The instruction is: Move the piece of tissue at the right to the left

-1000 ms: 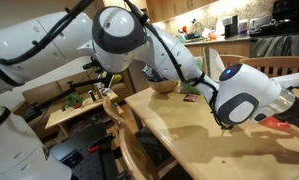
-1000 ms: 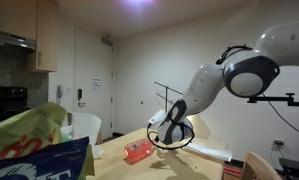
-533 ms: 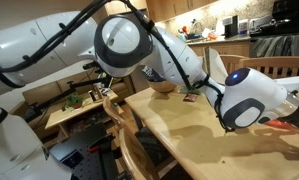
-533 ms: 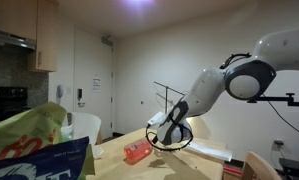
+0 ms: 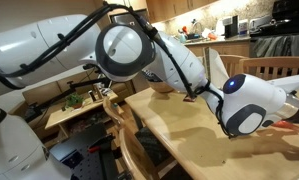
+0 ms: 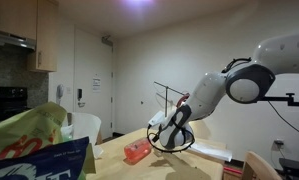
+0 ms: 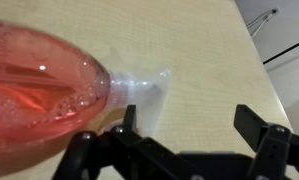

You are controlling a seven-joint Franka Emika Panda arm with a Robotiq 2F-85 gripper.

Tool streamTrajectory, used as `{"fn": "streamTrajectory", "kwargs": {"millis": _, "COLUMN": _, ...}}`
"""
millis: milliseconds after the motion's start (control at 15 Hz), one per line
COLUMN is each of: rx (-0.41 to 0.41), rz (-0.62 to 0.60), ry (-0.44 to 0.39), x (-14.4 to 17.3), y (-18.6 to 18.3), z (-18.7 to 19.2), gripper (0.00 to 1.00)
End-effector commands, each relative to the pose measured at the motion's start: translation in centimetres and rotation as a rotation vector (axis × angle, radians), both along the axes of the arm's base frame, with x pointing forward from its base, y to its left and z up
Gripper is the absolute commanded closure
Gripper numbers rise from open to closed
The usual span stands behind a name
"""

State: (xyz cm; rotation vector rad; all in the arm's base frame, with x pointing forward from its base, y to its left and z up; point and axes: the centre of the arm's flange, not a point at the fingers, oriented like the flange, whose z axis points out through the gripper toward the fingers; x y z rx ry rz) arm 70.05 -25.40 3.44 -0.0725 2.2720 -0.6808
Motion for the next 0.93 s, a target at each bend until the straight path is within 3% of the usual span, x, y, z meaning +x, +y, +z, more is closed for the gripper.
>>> {"fn": "streamTrajectory", "kwargs": {"millis": 0, "rx": -0.032, "rz": 0.030, "ry": -0.056, "x": 1.4, "y": -0.7, "z": -1.4, "gripper": 0.00}}
{"fn": "streamTrajectory", "kwargs": {"millis": 867, "rx": -0.054, "rz": 0.122, "ry": -0.058, "x": 2.0, "y": -1.3, "z": 0.5, "gripper": 0.00}}
